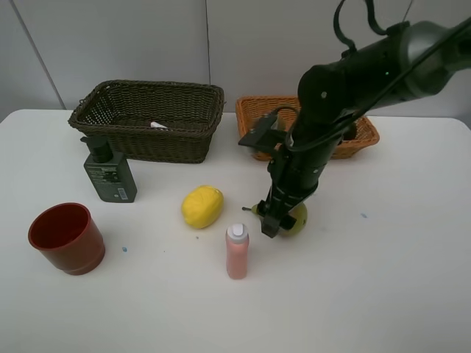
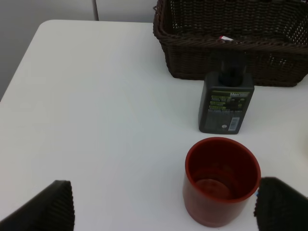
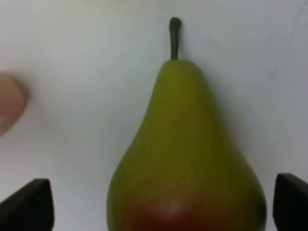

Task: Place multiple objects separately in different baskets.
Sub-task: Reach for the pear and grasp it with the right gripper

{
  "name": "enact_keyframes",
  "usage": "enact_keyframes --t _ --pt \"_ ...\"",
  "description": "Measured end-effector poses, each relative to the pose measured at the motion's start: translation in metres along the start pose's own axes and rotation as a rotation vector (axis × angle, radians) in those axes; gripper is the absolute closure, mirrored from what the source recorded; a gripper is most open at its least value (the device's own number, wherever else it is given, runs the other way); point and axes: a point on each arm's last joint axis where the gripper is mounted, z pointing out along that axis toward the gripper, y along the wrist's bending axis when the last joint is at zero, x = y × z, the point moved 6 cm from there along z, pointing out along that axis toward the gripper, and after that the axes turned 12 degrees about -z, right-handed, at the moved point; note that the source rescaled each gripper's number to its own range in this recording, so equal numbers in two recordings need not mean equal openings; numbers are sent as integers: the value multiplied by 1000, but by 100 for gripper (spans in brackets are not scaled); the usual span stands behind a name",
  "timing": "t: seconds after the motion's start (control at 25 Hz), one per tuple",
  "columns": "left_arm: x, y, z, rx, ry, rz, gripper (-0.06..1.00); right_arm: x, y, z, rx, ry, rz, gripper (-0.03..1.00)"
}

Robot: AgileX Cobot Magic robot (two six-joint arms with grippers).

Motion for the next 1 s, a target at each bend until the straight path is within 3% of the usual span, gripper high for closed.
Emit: enact_keyframes --t 1.0 --pt "0 0 0 0 0 0 -3 7 -11 21 -5 6 42 -3"
